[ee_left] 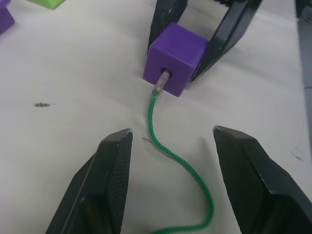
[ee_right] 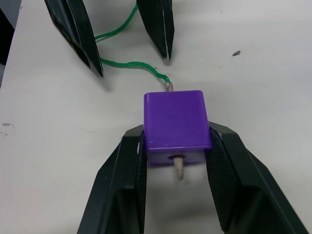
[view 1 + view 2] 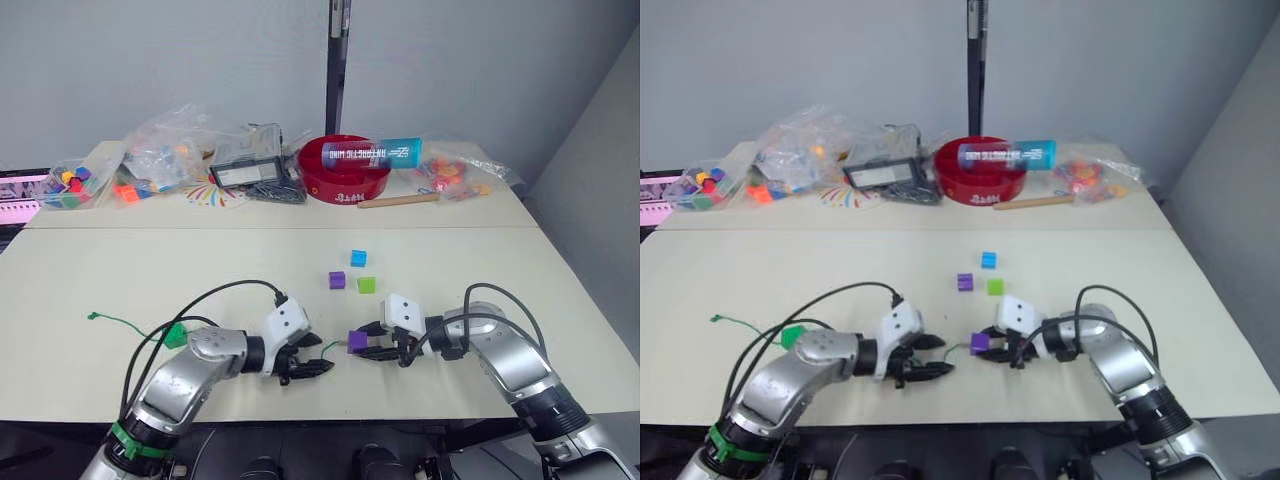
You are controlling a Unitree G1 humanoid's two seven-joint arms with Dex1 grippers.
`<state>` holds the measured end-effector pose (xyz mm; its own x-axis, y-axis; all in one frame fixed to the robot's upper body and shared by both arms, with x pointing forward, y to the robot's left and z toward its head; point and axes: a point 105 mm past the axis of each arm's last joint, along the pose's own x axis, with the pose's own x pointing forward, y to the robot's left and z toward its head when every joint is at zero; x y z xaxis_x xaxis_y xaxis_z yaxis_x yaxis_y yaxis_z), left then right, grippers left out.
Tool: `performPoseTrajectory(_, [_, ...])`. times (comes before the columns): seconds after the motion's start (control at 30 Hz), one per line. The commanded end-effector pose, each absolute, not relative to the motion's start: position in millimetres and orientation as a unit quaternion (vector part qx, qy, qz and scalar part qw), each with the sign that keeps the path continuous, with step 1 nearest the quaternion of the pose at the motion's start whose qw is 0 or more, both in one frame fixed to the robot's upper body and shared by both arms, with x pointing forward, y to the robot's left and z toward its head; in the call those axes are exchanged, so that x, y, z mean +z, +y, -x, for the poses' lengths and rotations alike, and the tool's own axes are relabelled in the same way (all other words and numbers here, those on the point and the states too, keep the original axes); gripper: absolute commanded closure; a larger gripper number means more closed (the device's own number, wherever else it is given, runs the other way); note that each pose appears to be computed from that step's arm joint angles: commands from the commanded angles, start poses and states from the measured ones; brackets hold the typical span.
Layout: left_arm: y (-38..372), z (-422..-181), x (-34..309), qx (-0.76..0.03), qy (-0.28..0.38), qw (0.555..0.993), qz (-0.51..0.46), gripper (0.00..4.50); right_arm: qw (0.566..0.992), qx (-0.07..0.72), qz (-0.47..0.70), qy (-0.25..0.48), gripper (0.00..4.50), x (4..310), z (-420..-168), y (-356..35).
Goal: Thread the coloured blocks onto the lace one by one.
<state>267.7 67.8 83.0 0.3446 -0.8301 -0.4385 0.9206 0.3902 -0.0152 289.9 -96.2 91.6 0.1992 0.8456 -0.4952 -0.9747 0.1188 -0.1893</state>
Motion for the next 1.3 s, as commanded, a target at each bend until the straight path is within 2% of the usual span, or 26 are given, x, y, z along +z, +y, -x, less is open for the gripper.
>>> performPoseTrajectory(0.03, [60, -267, 83, -0.526, 0.187, 0.819, -0.137, 1.71, 0.739, 0.618, 0.239, 0.123, 3.32, 100, -288, -98])
performPoseTrajectory(0.2, [61, -268, 67, -0.500, 0.209, 0.824, -0.164, 1.71, 0.739, 0.617, 0.240, 0.129, 3.32, 100, -286, -101])
performPoseTrajectory(0.5, [67, -270, 58, -0.491, 0.227, 0.823, -0.171, 4.48, 0.744, 0.612, 0.239, 0.123, 3.32, 103, -291, -100])
performPoseTrajectory(0.7, [63, -274, 62, -0.511, 0.205, 0.814, -0.184, 4.50, 0.746, 0.610, 0.238, 0.120, 3.32, 104, -292, -98])
performPoseTrajectory(0.87, [51, -279, 80, -0.559, 0.140, 0.792, -0.203, 4.50, 0.744, 0.614, 0.236, 0.120, 3.32, 103, -289, -97])
performPoseTrajectory(1.3, [35, -287, 83, -0.594, 0.113, 0.764, -0.226, 4.50, 0.728, 0.628, 0.245, 0.122, 3.32, 101, -285, -86])
